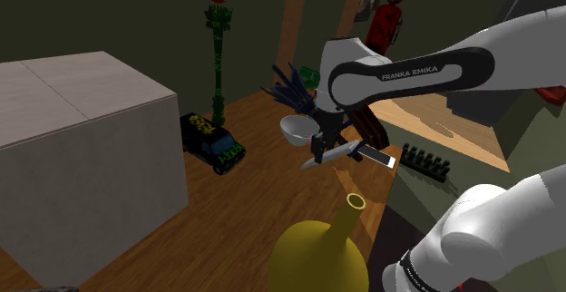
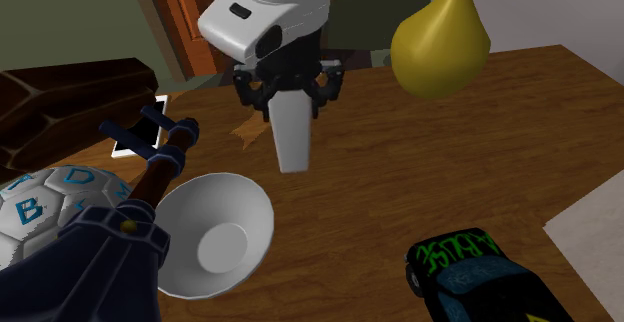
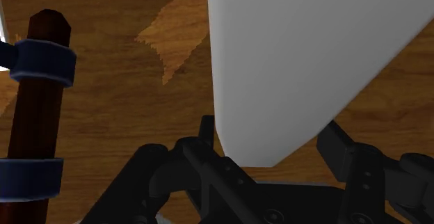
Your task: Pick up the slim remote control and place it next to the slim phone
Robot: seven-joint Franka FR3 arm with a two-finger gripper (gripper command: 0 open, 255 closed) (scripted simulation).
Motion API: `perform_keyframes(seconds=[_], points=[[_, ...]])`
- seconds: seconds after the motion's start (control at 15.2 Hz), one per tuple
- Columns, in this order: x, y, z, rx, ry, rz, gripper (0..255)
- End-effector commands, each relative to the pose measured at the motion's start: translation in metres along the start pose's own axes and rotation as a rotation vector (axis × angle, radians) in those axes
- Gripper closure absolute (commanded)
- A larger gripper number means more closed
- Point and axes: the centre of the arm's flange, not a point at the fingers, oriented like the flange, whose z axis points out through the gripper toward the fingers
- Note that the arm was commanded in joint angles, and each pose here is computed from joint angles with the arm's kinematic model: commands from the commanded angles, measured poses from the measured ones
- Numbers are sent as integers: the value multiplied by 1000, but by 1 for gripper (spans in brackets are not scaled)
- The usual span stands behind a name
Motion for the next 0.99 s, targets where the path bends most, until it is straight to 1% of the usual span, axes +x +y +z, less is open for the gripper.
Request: perform_keyframes(seconds=[0.0,0.33,0.92], points=[[-20,23,2,1,0,-1,255],[-64,80,10,1,0,-2,255],[-57,79,57,1,0,-2,255]])
